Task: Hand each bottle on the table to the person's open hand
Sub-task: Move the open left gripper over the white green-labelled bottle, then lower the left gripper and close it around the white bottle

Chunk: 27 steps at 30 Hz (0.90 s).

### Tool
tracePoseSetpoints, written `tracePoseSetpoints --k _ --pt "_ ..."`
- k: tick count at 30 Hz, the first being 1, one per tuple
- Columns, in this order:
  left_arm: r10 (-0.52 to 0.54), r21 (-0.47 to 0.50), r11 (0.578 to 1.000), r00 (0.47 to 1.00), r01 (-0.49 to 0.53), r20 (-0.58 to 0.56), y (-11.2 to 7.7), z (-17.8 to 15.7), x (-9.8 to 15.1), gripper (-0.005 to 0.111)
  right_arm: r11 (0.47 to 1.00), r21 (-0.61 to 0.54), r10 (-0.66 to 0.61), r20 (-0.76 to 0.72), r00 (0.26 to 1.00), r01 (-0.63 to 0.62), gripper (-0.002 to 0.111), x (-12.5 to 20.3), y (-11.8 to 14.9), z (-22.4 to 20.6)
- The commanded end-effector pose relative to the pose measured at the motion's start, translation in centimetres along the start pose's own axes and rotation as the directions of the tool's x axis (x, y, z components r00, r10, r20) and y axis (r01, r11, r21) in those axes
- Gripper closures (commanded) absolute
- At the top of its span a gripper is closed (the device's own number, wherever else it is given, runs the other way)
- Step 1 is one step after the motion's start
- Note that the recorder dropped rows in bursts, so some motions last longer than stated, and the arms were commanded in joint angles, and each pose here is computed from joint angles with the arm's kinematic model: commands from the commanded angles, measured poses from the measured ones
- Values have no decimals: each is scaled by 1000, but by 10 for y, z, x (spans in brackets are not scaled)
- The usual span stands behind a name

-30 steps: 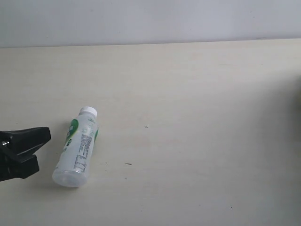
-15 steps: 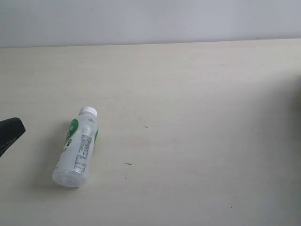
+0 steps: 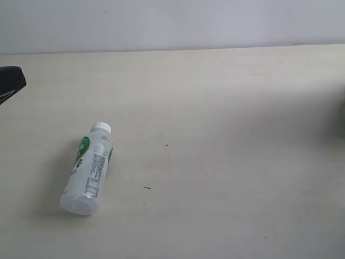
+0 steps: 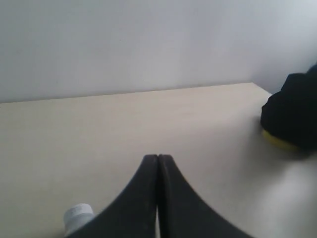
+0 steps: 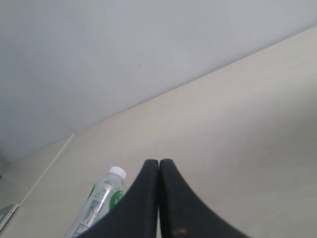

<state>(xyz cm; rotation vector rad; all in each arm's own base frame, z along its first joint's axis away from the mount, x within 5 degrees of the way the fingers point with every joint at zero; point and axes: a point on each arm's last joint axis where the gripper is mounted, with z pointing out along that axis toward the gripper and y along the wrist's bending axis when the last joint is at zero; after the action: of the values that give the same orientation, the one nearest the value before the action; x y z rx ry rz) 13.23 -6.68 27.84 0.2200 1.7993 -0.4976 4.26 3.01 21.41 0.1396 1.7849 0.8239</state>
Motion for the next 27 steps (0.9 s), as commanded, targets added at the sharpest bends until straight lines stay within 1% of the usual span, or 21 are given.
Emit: tracePoseSetpoints --k 1,4,5,7,9,10,11,13,15,17,19,20,22,24,26,27 --pt "29 -38 999 997 -31 -69 -1 9 -16 107 1000 6 -12 3 1000 12 107 1 -1 0" --pt "75 -90 992 980 -93 -182 -1 19 -31 106 1000 6 -12 3 1000 12 107 1 -1 0" --pt "79 -115 987 969 -108 -235 0 23 -36 105 1000 6 -12 3 1000 12 107 1 -1 0" --pt "73 -168 976 938 -137 -340 2 28 -47 97 1000 6 -12 3 1000 12 107 1 -1 0" --pt "56 -214 963 896 -165 -440 3 35 -55 82 1000 6 -12 3 1000 12 107 1 -1 0" --pt "56 -230 956 880 -184 -472 4 38 -58 75 1000 6 -12 3 1000 12 107 1 -1 0" --pt "57 -240 949 857 -206 -513 5 43 -62 65 1000 6 -12 3 1000 12 107 1 -1 0" --pt "73 -234 942 828 -241 -556 5 50 -65 52 1000 6 -12 3 1000 12 107 1 -1 0" --pt "44 -241 943 802 -230 -596 4 59 -66 44 1000 6 -12 3 1000 12 107 1 -1 0" --pt "-10 -251 946 758 -203 -653 3 69 -65 40 1000 6 -12 3 1000 12 107 1 -1 0" --pt "-54 -266 945 709 -192 -703 2 79 -61 39 1000 6 -12 3 1000 12 107 1 -1 0" --pt "-97 -286 943 681 -171 -726 2 86 -57 39 1000 6 -12 3 1000 12 107 1 -1 0" --pt "-158 -319 938 655 -133 -739 2 98 -50 39 1000 6 -12 3 1000 12 107 1 -1 0" --pt "-246 -377 923 627 -82 -739 3 110 -42 39 1000 6 -12 3 1000 12 107 1 -1 0" --pt "-326 -430 902 583 -44 -744 3 121 -30 39 1000 6 -12 3 1000 12 107 1 -1 0" --pt "-347 -441 897 562 -35 -751 3 127 -25 39 1000 6 -12 3 1000 12 107 1 -1 0"
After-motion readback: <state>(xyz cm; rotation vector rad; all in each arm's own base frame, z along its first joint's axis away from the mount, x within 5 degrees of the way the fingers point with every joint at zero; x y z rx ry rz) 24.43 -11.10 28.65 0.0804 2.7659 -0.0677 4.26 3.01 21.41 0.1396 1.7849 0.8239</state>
